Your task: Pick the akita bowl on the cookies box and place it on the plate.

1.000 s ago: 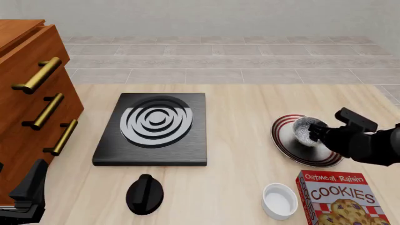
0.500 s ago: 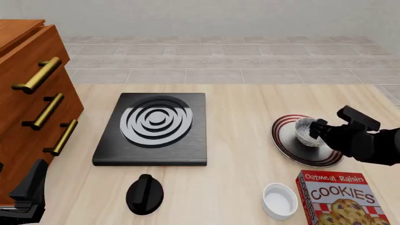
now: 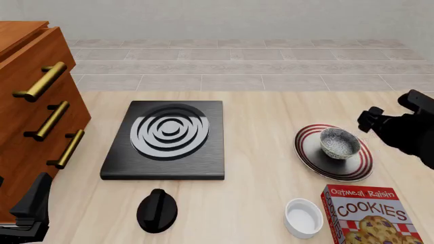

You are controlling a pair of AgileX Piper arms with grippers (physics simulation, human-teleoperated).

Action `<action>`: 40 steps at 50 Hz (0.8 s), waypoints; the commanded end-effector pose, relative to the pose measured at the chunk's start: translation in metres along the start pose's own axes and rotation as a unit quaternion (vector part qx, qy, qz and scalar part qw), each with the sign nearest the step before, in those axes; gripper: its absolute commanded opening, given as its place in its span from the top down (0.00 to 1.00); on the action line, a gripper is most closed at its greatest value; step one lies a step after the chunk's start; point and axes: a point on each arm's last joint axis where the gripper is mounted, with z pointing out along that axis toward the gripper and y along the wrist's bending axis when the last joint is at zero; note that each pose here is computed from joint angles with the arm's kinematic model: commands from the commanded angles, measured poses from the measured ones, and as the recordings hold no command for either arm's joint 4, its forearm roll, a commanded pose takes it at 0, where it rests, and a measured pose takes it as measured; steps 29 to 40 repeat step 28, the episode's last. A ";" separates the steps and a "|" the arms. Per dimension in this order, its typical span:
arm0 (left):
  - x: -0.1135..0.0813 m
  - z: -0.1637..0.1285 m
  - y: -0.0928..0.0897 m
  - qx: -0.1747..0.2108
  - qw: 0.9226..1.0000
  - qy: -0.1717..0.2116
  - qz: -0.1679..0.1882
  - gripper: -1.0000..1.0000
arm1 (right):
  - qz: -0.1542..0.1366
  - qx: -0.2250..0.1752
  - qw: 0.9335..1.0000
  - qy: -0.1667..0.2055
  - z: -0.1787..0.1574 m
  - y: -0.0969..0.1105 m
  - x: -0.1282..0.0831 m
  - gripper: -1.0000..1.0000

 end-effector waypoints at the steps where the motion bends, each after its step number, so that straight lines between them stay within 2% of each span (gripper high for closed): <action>1: 0.000 0.000 0.000 0.000 1.000 0.000 0.000 0.00 | -0.014 -0.028 0.998 -0.059 -0.084 0.013 -0.026 0.00; 3: 0.000 0.000 0.000 0.000 1.000 0.000 0.000 0.00 | -0.016 -0.035 0.997 -0.064 -0.094 0.016 -0.027 0.00; 6: 0.000 0.000 0.000 0.000 1.000 0.000 0.000 0.00 | -0.027 -0.046 0.995 -0.086 -0.127 0.019 -0.034 0.00; 8: 0.000 0.000 0.000 0.000 1.000 0.000 0.000 0.00 | -0.044 -0.051 0.992 -0.105 -0.152 0.021 -0.039 0.00; 10: 0.000 0.000 0.000 0.000 1.000 0.000 0.000 0.00 | -0.034 -0.065 0.990 -0.117 -0.173 0.023 -0.039 0.00; 11: 0.000 0.000 0.000 0.000 1.000 0.000 0.000 0.00 | -0.034 -0.065 0.990 -0.117 -0.173 0.023 -0.039 0.00; 14: 0.000 0.000 0.000 0.000 1.000 0.000 0.000 0.00 | -0.055 -0.074 0.986 -0.138 -0.202 0.025 -0.042 0.00; 21: 0.000 0.000 0.000 0.000 1.000 0.000 0.000 0.00 | -0.068 -0.098 0.977 -0.175 -0.256 0.023 -0.039 0.00; 27: 0.000 0.000 0.000 0.000 1.000 0.000 0.000 0.00 | -0.068 -0.114 0.971 -0.199 -0.287 0.018 -0.030 0.00; 40: 0.000 0.000 0.000 0.000 1.000 0.000 0.000 0.00 | -0.068 -0.114 0.971 -0.200 -0.290 0.017 -0.029 0.00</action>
